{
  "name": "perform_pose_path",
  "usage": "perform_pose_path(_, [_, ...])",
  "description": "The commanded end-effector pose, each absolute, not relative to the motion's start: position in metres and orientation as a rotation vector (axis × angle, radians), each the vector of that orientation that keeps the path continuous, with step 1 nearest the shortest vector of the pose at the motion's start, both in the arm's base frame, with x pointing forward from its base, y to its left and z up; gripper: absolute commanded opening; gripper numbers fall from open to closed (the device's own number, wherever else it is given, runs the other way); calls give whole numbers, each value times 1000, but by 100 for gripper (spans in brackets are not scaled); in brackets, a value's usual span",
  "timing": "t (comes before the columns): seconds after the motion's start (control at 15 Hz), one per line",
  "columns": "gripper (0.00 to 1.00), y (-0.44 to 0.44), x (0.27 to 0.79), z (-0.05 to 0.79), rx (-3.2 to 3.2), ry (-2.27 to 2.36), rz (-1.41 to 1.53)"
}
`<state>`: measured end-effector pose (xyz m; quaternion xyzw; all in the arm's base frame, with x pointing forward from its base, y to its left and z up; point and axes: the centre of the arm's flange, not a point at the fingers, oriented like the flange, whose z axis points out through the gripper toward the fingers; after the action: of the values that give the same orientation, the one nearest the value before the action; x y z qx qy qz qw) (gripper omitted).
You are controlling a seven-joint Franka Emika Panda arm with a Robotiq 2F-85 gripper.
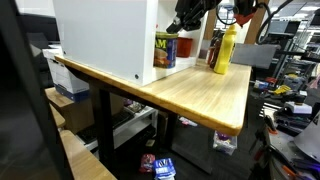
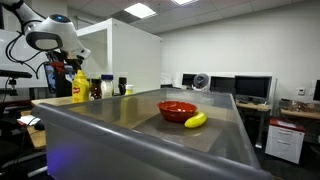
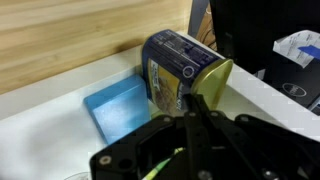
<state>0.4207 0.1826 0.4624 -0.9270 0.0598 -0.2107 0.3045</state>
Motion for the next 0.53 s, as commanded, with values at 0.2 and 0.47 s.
perform_pose_path(0.2, [1,177,390,491,-2447,191,-458])
perform_pose_path(0.47, [1,169,383,492,-2435,264,-409])
